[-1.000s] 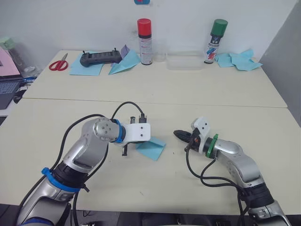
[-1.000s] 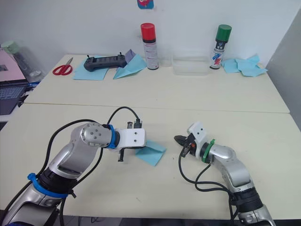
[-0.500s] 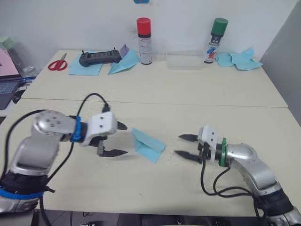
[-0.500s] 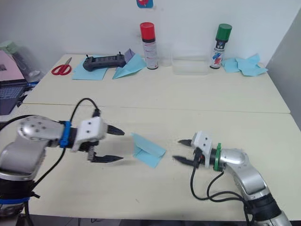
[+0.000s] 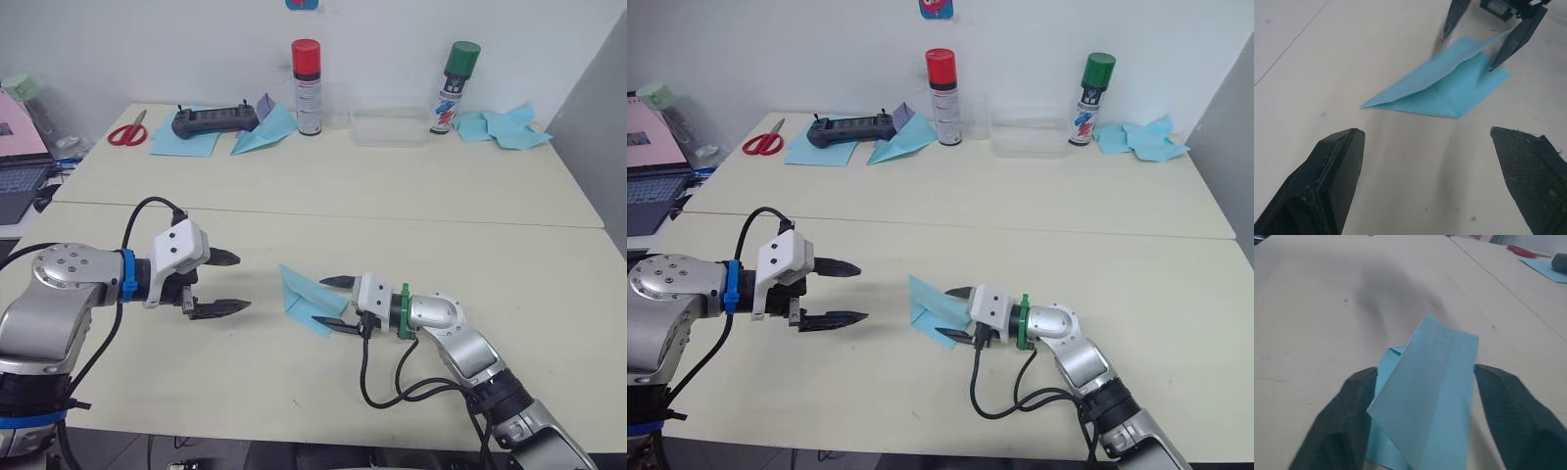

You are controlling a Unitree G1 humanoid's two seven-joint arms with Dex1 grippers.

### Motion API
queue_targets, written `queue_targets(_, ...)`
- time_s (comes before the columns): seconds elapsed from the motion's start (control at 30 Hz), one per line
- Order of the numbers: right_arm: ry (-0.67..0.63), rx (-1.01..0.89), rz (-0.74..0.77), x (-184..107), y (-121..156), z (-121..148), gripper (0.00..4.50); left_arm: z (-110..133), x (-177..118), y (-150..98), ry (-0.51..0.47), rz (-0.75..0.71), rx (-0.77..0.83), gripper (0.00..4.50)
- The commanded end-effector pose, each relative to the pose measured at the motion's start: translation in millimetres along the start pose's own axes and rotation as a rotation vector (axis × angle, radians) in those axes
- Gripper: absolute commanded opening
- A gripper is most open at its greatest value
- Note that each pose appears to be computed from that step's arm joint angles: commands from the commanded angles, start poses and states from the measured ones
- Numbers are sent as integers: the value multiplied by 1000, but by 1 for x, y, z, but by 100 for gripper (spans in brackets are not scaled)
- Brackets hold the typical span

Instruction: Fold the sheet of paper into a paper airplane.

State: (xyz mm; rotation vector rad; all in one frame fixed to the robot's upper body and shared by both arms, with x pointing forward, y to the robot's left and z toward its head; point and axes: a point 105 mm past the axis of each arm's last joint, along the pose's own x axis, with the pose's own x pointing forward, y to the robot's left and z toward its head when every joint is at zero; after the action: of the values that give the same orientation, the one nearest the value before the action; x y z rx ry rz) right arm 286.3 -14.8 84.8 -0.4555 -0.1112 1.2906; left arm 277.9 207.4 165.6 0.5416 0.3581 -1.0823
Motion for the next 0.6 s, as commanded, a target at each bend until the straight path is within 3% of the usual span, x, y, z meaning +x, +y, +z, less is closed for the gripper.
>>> queue_targets(0.03,-26,-65,-8,-1,-8,9,177,8,-1,-1,-17,9,31,450)
queue_targets(0.2,-28,-50,43,-19,-5,6,7,9,4,0,-33,20,27,450)
queue_targets(0.43,-36,-92,87,-60,-2,6,7,9,16,-3,-47,-6,22,450)
queue_targets(0.6,-5,-100,102,-71,0,1,7,15,28,-7,-73,-39,30,450)
